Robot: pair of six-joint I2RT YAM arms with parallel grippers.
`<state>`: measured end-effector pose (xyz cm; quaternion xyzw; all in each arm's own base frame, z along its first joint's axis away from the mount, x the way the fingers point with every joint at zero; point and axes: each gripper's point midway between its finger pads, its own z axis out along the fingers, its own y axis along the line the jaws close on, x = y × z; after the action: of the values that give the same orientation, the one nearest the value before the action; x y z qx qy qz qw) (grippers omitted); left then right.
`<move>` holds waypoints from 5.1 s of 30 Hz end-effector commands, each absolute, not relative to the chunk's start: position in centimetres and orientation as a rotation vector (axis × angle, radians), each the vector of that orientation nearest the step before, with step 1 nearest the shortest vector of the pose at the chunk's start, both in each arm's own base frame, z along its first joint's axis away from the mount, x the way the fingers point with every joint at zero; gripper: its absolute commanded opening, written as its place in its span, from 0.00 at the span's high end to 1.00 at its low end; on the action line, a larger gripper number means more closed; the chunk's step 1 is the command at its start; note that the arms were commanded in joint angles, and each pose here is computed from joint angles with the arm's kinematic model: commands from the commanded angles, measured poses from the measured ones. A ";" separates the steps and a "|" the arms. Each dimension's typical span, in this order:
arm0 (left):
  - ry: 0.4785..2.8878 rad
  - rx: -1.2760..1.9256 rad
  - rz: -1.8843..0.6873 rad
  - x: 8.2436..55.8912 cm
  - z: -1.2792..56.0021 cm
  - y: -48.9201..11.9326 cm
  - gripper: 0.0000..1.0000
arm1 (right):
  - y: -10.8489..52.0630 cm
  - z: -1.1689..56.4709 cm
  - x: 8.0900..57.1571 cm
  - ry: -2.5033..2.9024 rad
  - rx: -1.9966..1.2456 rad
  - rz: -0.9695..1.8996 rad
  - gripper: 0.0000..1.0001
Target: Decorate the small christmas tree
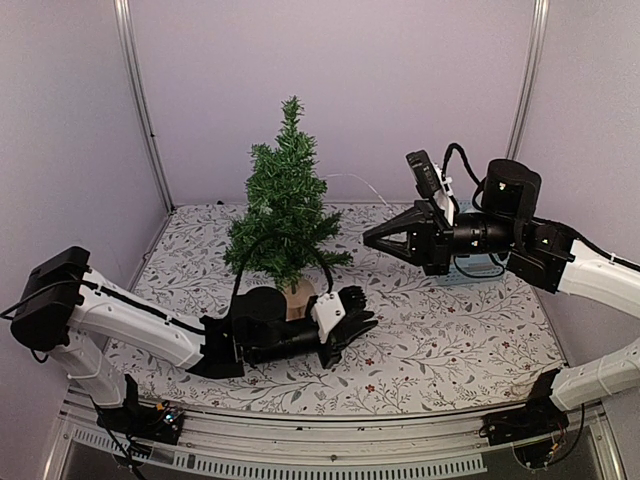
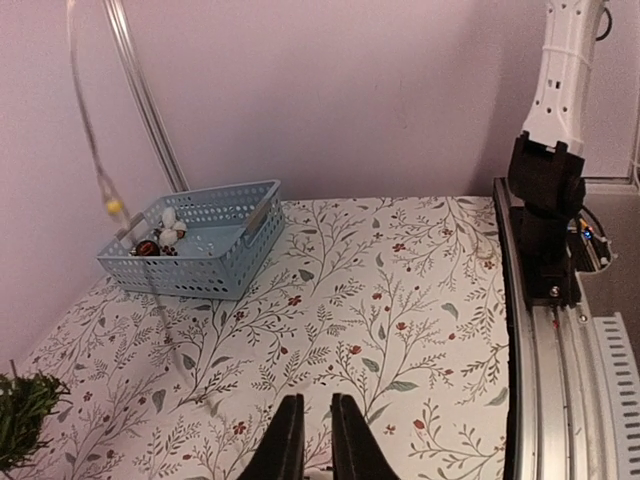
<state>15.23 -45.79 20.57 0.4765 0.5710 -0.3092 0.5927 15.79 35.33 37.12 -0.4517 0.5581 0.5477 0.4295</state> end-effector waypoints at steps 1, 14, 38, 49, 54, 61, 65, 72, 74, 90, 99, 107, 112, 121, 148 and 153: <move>1.322 1.045 -0.699 16.4 22.0 -45.6 0.81 | 35.2 39.4 15.0 1.309 -1.136 1.371 1.00; 1.339 0.994 -0.676 16.9 22.1 -44.1 0.76 | 35.3 39.2 15.0 1.317 -1.135 1.379 1.00; 1.283 1.006 -0.695 16.7 24.1 -45.1 0.84 | 35.8 38.8 14.6 1.317 -1.147 1.395 1.00; 1.326 0.982 -0.693 14.7 26.1 -41.2 1.00 | 35.9 38.0 14.8 1.326 -1.138 1.400 0.99; 1.396 0.979 -0.674 13.3 26.7 -38.3 1.00 | 36.4 37.7 14.6 1.327 -1.141 1.427 0.84; 1.513 0.839 -0.593 14.2 27.4 -31.6 1.00 | 37.4 37.0 14.5 1.336 -1.153 1.448 0.59; 1.584 0.717 -0.545 15.1 27.9 -27.4 1.00 | 37.6 36.7 14.8 1.351 -1.144 1.442 0.33; 1.684 0.558 -0.400 16.4 27.8 -21.3 1.00 | 37.8 36.5 15.6 1.372 -1.114 1.411 0.17; 1.717 0.493 -0.364 16.9 27.8 -19.8 1.00 | 37.7 36.3 15.8 1.387 -1.100 1.394 0.13; 1.850 -0.010 -0.250 24.9 32.0 -12.8 1.00 | 37.1 35.7 17.0 1.433 -1.052 1.301 0.11; 1.806 -0.024 -0.205 30.7 33.6 -12.3 1.00 | 36.4 35.4 17.6 1.451 -1.028 1.272 0.18; 1.555 0.128 -0.161 33.0 37.4 -12.3 1.00 | 32.7 37.0 22.0 1.452 -0.898 1.187 0.26; 1.483 0.209 -0.227 34.9 37.9 -13.7 1.00 | 28.8 38.6 27.5 1.439 -0.740 1.166 0.29; 1.330 0.303 -0.347 37.4 39.1 -16.0 1.00 | 27.5 36.9 38.9 1.491 -0.647 1.230 0.32; 1.223 0.449 -0.771 44.7 35.7 -22.3 1.00 | 41.8 25.7 50.9 1.444 -0.912 1.614 0.28; 1.230 0.490 -0.817 45.7 34.8 -23.8 1.00 | 43.6 24.9 50.1 1.440 -0.921 1.610 0.25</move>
<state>45.78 -22.72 33.53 0.2009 0.5823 -0.3440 0.7087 50.58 42.29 24.38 -0.3522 0.5771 0.6374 0.3696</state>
